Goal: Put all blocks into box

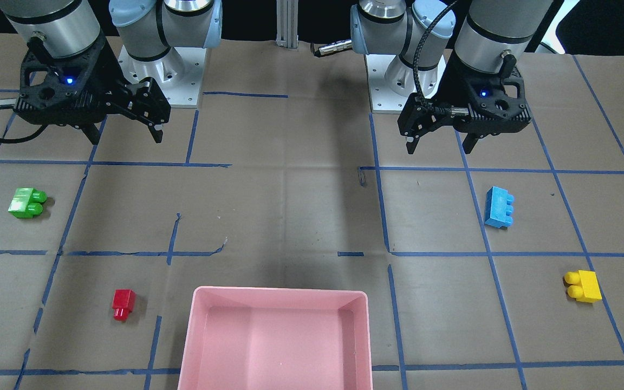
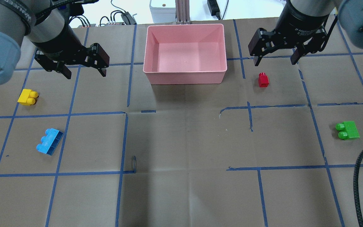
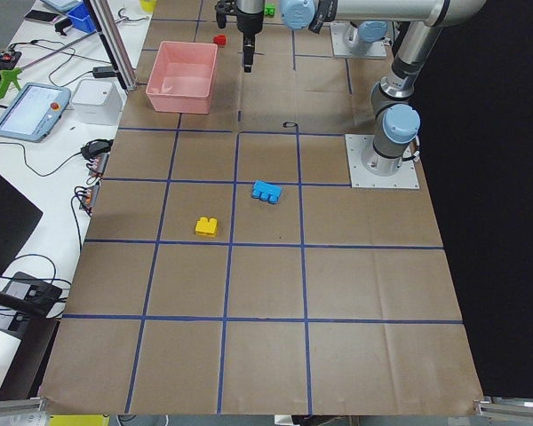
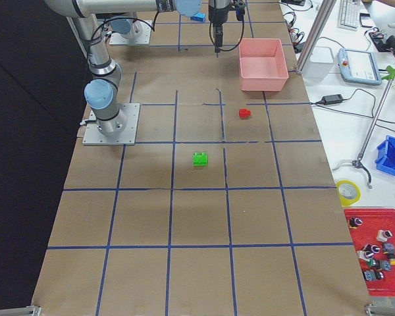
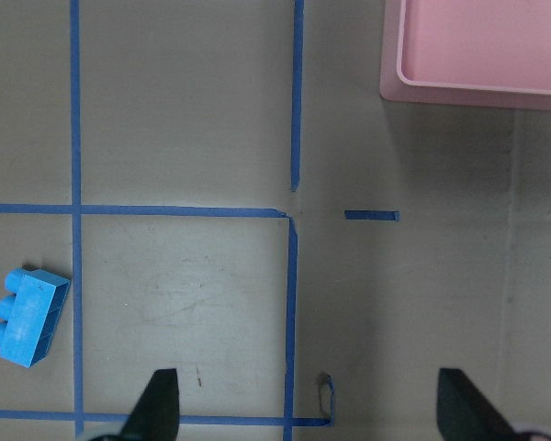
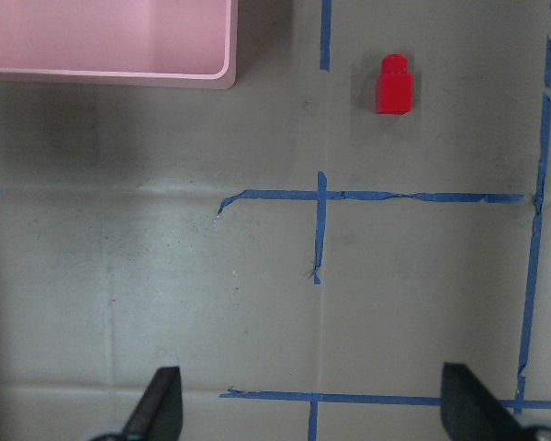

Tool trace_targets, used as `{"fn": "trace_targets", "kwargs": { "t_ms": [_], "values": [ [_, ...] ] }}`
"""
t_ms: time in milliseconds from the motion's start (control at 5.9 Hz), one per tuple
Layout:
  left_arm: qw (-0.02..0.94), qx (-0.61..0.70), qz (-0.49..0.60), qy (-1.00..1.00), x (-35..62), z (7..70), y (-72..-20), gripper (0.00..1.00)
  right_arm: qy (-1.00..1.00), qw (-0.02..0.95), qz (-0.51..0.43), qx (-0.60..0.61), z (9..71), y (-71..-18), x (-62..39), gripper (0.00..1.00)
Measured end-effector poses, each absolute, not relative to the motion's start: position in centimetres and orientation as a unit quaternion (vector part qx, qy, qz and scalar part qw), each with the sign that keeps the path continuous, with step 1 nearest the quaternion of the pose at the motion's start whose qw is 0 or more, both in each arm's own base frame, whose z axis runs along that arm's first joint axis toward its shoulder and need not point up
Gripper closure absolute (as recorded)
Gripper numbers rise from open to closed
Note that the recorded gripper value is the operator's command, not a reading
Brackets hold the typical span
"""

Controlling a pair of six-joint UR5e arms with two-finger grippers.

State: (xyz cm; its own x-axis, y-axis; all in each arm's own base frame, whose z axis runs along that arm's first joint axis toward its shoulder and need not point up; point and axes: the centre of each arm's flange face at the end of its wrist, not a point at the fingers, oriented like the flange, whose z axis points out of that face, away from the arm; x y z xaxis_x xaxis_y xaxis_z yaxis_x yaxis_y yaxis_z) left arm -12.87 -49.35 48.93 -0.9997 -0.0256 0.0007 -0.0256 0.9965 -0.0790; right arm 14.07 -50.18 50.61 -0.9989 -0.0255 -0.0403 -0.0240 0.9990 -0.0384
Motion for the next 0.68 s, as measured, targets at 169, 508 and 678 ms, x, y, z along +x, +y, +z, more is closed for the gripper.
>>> {"fn": "trace_targets", "kwargs": {
  "t_ms": [169, 508, 678],
  "values": [
    [0.000, -0.012, -0.040, 0.999, -12.86, 48.91, -49.34, 0.01, 1.000, 0.021, -0.020, -0.012, 50.63, -50.20, 14.05, 0.00],
    [0.001, -0.012, -0.040, 0.999, -12.82, 48.94, -49.23, 0.01, 1.000, 0.021, -0.019, -0.011, 50.53, -50.31, 13.96, 0.00],
    [0.001, -0.011, -0.040, 0.999, -12.71, 48.94, -49.19, 0.01, 1.000, 0.021, -0.015, -0.011, 50.27, -50.42, 13.90, 0.00]
  ]
}}
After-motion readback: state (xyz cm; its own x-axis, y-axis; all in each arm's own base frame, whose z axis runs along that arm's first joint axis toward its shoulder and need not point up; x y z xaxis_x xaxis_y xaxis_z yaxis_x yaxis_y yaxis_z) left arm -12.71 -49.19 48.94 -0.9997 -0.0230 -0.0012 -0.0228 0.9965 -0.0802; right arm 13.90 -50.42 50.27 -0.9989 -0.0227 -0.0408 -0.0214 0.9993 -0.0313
